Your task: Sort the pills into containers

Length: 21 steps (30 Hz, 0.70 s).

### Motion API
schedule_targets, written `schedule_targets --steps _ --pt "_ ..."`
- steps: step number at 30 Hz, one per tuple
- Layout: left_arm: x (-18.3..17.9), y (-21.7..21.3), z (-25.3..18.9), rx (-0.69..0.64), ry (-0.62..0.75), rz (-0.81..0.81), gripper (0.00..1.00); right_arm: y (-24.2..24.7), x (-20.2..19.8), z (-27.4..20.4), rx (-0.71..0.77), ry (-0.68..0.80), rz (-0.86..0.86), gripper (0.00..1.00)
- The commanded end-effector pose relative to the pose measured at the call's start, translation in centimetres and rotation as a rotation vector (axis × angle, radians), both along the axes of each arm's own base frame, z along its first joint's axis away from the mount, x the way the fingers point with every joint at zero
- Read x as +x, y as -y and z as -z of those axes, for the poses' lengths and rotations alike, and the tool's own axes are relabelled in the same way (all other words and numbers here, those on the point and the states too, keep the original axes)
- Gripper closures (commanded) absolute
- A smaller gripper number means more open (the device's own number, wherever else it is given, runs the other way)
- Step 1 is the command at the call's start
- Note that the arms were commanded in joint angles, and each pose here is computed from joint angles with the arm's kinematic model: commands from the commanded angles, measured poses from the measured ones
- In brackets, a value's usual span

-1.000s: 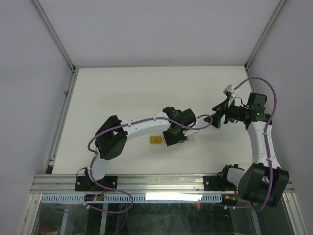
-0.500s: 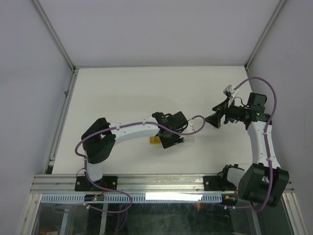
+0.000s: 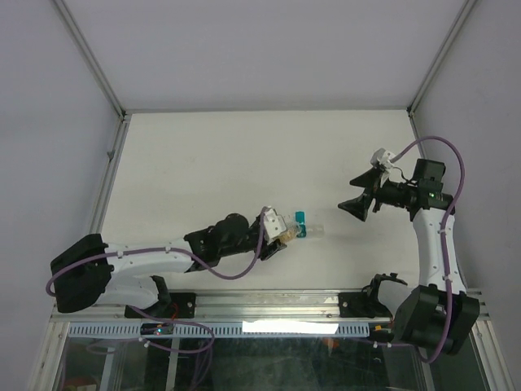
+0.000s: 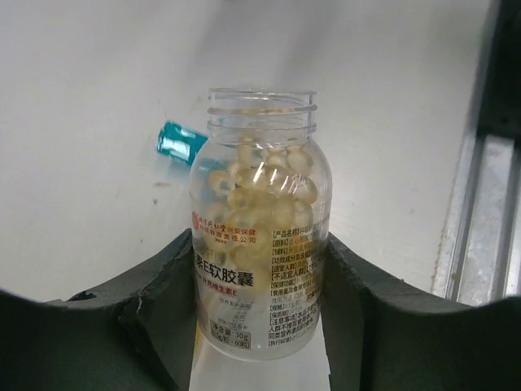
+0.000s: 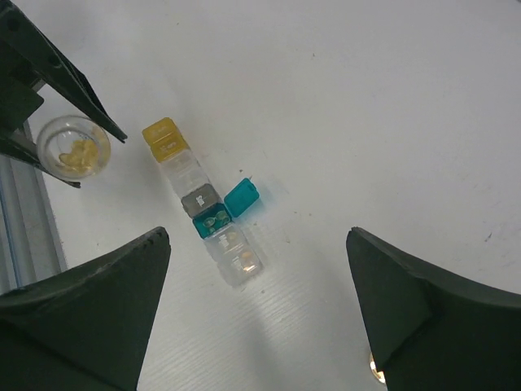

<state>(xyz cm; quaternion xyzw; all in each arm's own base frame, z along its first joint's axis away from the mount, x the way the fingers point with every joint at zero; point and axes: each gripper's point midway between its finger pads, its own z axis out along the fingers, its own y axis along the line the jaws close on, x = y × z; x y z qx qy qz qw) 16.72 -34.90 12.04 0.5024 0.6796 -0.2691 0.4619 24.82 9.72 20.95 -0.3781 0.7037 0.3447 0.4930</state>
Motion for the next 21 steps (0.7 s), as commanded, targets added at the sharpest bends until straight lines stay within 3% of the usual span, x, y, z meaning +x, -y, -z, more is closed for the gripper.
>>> schedule_targets --steps 1,7,12,16,21 --pt "-2.0 1.6 -12.6 -0.613 0.246 0.123 1.00 -1.1 -1.9 -1.8 0.014 0.151 -0.105 0.07" --pt "-4.9 -0.1 -14.8 -0.832 0.244 0.216 1.00 -1.2 -3.5 -1.1 -0.082 0.284 -0.177 0.02" --pt "-6.5 -1.2 -15.2 -0.903 0.240 0.272 1.00 2.7 0.5 3.3 -0.248 0.068 0.020 0.02" --pt "-7.5 -1.4 -14.8 -0.898 0.236 0.327 1.00 5.8 2.1 6.9 -0.371 -0.123 0.132 0.08" --pt "-8.0 -1.4 -14.8 -0.886 0.193 0.343 1.00 8.5 4.4 9.6 -0.556 -0.210 0.263 0.09"
